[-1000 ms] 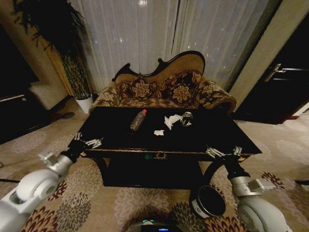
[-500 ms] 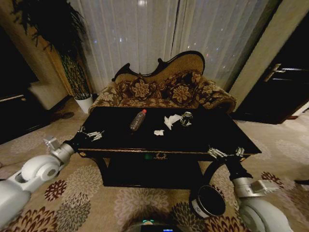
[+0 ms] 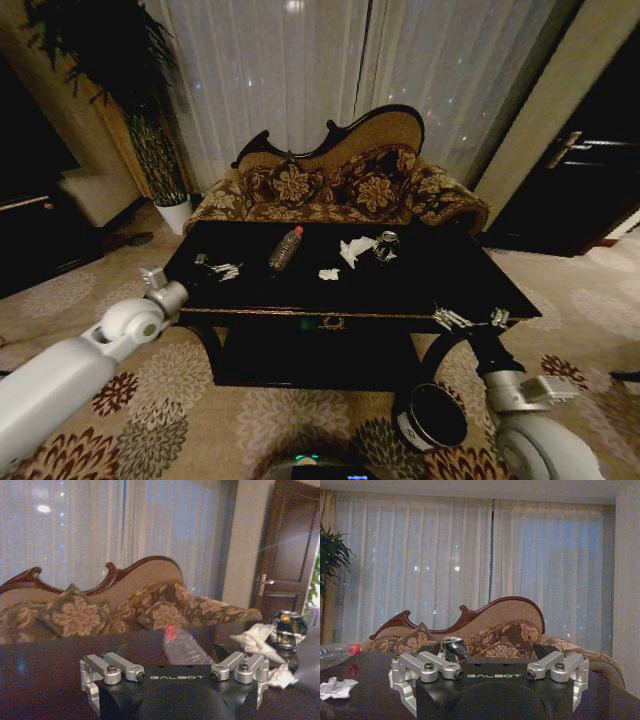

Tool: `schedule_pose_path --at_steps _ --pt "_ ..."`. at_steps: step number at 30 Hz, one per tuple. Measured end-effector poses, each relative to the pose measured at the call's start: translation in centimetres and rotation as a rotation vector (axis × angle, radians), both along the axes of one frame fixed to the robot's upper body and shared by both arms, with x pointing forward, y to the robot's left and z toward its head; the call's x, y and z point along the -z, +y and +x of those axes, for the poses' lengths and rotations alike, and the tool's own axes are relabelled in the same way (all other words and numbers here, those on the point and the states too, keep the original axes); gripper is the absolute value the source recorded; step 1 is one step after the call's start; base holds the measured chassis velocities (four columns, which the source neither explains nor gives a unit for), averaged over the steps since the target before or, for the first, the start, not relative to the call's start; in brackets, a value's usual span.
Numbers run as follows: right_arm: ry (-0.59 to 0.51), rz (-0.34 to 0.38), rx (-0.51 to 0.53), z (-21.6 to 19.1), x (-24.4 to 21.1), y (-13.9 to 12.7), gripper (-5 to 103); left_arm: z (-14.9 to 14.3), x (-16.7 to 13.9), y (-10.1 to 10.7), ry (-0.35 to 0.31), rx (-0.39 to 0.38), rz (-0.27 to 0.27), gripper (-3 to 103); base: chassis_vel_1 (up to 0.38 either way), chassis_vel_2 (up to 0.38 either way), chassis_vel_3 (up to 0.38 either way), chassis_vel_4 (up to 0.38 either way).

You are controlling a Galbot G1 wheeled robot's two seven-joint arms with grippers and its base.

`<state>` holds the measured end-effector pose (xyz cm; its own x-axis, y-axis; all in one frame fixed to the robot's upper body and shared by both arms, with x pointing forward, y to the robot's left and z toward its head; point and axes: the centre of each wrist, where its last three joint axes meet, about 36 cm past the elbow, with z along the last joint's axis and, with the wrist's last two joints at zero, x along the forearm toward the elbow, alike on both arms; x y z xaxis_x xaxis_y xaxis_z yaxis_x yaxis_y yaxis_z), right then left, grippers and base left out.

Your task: Move to the front of the table and place the trash on the table into the trash bin.

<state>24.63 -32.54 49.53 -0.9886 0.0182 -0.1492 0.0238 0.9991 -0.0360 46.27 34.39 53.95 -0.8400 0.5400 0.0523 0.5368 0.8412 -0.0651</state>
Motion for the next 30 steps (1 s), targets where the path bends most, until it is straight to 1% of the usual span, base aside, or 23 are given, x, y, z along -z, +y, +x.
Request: schedule_pose_path --at_steps 1,2,3,7,8,10,13,15,19,23,30 --pt "0.0 0.0 0.0 0.0 0.0 0.0 100 0.0 0.0 0.0 0.0 0.0 0.0 98 0.0 0.0 0.0 0.0" --pt "0.001 0.003 0.002 0.0 0.1 0.0 100 0.7 -0.4 -0.8 -0.008 0.014 -0.006 98 0.0 0.0 0.0 0.0" --pt "0.003 0.004 0.004 0.0 0.1 0.0 100 0.9 -0.5 -1.1 -0.01 0.021 -0.008 98 0.0 0.0 0.0 0.0" --pt "0.005 0.005 0.007 -0.1 0.2 -0.1 100 1.5 -0.5 -1.7 -0.009 0.033 -0.008 98 0.0 0.0 0.0 0.0" --pt "0.006 0.004 0.012 0.0 0.2 -0.3 100 2.1 0.3 -2.0 0.007 0.033 -0.007 98 0.0 0.0 0.0 0.0" --pt "0.006 0.004 0.013 0.0 0.2 -0.4 100 2.2 0.5 -2.0 0.01 0.031 -0.006 98 0.0 0.0 0.0 0.0" --pt "0.004 0.007 0.012 0.2 0.3 -0.4 100 3.1 1.7 -2.4 0.024 0.024 -0.006 98 0.0 0.0 0.0 0.0" --pt "0.004 0.008 0.011 0.2 0.3 -0.4 100 3.3 1.7 -2.5 0.025 0.025 -0.006 98 0.0 0.0 0.0 0.0" --pt "0.007 0.02 0.016 0.1 0.4 -0.2 100 4.4 2.1 -3.9 0.029 0.048 -0.015 98 0.0 0.0 0.0 0.0" --pt "0.009 0.02 0.021 -0.1 0.4 -0.3 100 5.2 2.6 -4.6 0.037 0.061 -0.009 98 0.0 0.0 0.0 0.0" --pt "0.003 0.023 0.026 -0.3 0.2 -0.2 100 6.0 3.5 -6.0 0.05 0.075 -0.018 98 0.0 0.0 0.0 0.0"
